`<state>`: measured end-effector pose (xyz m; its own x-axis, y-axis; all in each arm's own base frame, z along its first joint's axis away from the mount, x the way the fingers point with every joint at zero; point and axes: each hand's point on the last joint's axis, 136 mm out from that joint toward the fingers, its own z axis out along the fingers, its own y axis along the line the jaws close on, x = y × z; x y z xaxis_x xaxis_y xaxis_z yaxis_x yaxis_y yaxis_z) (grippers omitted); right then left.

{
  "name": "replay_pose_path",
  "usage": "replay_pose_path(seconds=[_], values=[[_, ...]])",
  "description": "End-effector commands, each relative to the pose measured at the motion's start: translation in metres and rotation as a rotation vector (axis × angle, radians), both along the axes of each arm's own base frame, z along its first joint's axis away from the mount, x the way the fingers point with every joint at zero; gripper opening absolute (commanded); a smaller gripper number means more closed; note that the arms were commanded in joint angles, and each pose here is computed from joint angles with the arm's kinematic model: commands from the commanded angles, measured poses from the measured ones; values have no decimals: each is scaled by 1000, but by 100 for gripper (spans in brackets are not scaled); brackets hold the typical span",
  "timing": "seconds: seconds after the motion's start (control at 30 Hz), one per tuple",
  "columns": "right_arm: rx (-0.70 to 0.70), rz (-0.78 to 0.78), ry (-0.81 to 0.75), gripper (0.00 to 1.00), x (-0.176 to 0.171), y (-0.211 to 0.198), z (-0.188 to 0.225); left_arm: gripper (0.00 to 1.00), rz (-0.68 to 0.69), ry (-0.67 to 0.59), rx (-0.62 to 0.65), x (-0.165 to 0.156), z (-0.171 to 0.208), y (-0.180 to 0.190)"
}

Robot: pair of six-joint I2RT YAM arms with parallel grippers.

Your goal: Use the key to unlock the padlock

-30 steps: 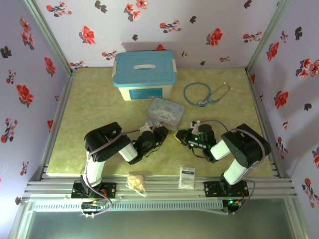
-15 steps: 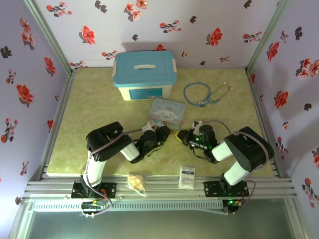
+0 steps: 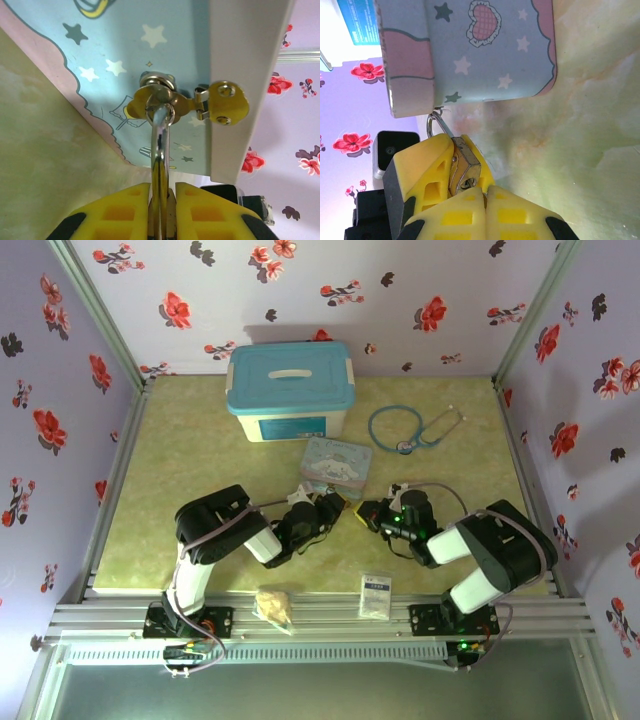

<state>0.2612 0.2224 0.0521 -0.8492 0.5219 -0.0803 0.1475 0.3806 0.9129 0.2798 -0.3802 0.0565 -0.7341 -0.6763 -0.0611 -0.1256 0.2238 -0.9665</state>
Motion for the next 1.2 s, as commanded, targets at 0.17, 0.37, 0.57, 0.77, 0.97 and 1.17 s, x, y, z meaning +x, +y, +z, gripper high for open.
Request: replay_pose_path(seconds=[0.17, 0.37, 0.57, 0.77, 0.97, 1.17], values=[[-50, 1, -89, 0, 10, 4, 16, 0, -76, -11, -34, -12, 7, -20], [-69, 2, -49, 0, 7, -10, 2, 0, -64, -18, -31, -9, 10, -12], [-50, 11, -62, 0, 11, 1, 7, 0, -90, -16, -53, -12, 13, -22], [-93, 15, -154, 0, 15, 0, 19, 0, -118, -3, -66, -16, 14, -28], [-185, 18, -204, 0, 13, -2, 21, 0, -117, -2, -86, -18, 19, -29], [11, -5, -167, 0, 21, 13, 40, 0, -131, -6, -103, -21, 25, -34]])
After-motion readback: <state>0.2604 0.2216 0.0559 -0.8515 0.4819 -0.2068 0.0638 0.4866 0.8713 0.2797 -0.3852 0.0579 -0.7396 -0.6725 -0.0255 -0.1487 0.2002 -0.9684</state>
